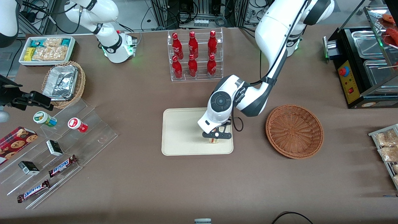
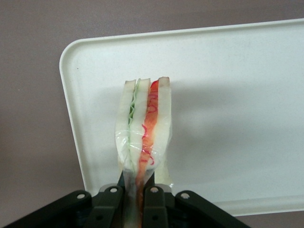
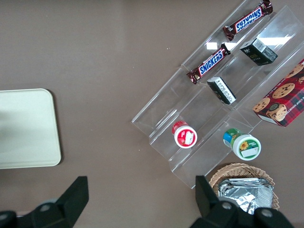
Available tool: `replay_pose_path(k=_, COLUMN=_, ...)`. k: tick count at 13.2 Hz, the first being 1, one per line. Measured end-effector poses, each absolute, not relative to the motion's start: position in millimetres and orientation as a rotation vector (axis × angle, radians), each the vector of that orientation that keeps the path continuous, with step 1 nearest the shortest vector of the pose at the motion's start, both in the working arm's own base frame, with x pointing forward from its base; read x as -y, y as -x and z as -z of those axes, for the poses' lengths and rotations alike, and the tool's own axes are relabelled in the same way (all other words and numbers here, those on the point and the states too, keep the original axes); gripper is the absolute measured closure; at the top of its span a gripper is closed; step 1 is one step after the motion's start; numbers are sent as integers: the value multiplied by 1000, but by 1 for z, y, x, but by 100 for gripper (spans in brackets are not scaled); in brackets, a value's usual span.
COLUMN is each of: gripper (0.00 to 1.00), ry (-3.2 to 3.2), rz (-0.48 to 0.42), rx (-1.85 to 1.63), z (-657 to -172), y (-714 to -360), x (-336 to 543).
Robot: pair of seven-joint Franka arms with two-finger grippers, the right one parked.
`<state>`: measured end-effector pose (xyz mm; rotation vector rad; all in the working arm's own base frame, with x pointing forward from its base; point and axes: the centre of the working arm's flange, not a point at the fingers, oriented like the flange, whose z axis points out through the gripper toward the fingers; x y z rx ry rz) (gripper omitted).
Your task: Place sandwich from basket to tray
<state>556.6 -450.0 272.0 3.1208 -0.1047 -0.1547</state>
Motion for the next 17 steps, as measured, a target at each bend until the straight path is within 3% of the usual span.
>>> replay_pose_path(k=6, gripper=86, ry=-3119, rz=156, rx=85, z=-240, y=-553, x=472)
replay_pose_path(k=14, gripper=4, ry=-3125, rz=101, rx=87, z=-252, y=-562, x=471)
replay_pose_path(k=17, gripper=0, ry=-3116, rz=56, rx=64, z=-269, y=-573, x=465)
